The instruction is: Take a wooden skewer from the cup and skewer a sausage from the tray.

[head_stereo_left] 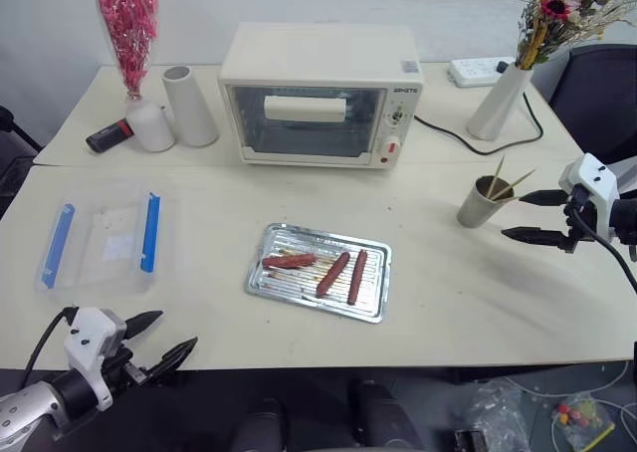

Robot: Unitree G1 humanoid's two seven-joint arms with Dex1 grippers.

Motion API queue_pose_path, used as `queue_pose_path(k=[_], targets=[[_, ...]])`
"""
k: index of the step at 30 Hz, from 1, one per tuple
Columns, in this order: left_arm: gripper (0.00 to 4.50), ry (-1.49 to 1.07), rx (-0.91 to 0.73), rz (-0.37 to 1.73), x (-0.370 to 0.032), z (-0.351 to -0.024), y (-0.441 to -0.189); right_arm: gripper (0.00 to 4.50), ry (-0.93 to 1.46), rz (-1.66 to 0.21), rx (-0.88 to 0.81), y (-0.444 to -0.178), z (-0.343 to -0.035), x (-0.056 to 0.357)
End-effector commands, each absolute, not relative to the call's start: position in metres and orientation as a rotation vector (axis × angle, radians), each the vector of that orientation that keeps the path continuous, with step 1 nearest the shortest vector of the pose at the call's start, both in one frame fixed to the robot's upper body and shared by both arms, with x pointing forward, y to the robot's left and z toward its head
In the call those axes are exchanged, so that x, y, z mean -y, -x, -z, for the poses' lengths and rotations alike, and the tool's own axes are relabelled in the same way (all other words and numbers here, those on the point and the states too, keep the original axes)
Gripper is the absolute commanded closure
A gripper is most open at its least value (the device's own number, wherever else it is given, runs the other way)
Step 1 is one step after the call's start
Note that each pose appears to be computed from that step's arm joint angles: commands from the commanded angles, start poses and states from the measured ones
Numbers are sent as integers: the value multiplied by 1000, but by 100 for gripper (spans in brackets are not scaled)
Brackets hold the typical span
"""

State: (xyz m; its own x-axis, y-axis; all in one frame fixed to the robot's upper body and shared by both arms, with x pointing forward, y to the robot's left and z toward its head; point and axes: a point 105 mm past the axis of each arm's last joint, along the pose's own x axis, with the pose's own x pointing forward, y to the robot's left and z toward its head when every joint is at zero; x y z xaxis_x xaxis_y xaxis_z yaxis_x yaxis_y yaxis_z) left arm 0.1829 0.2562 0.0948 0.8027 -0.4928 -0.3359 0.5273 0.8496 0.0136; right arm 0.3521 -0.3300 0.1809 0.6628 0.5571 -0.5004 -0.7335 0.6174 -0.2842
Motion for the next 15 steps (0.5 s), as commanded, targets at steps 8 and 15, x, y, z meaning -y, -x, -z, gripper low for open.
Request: queue_pose_path(k=[8,15], targets=[[3,-120,-305,541,-258,-106,-189,0,533,-716,-328,-353,-197,336],[3,-108,-258,551,-251,-116,-199,0,478,-706,-314,-355,-200,334]])
